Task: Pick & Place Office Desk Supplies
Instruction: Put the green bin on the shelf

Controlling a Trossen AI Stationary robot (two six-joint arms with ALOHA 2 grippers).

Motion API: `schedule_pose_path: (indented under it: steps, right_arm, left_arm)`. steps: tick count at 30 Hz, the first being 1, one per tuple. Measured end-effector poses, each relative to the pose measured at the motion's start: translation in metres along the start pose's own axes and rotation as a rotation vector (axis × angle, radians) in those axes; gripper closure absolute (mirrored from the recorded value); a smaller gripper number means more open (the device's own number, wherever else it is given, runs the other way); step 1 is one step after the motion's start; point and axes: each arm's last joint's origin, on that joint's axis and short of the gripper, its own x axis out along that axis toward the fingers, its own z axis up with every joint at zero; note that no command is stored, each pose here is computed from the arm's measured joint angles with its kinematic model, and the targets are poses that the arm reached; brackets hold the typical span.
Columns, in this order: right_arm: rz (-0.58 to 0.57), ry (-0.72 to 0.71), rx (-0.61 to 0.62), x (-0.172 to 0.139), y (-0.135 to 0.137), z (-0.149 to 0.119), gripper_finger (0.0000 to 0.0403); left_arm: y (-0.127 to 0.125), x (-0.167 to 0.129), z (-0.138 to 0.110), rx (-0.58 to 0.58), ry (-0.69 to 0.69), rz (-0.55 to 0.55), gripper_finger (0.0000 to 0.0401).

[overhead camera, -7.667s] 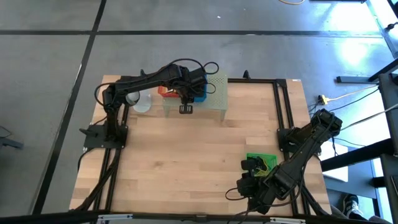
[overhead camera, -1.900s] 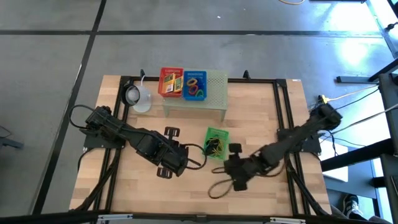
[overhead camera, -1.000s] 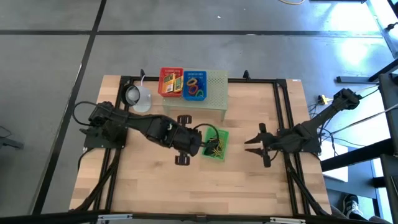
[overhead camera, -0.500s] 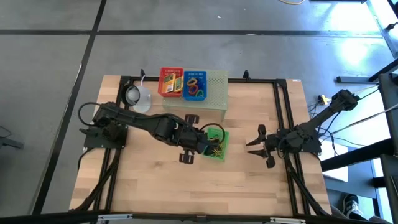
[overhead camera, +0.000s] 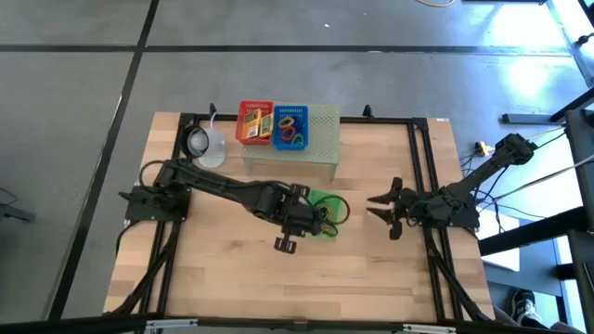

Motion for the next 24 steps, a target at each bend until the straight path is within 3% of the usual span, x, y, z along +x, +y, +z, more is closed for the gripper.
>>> schedule_pose_path:
  steps: [4, 12, 19, 24]
  right_arm:
    - [-0.081, -0.023, 0.015, 0.0, -0.002, 0.001, 0.0257]
    - [-0.054, -0.016, 0.019, 0.0, -0.002, 0.0, 0.0256]
    - [-0.073, -0.022, 0.019, 0.0, -0.002, 0.001, 0.0256]
    - [-0.015, -0.004, 0.019, 0.0, 0.0, 0.0, 0.0256]
  left_arm:
    - [-0.013, 0.014, 0.002, 0.089, 0.03, -0.032, 0.0314]
    - [-0.024, 0.042, 0.004, 0.219, 0.079, -0.067, 0.0314]
    - [-0.025, 0.047, 0.014, 0.21, -0.016, -0.101, 0.0314]
    - [-0.023, 0.049, 0.021, 0.154, -0.076, -0.02, 0.0314]
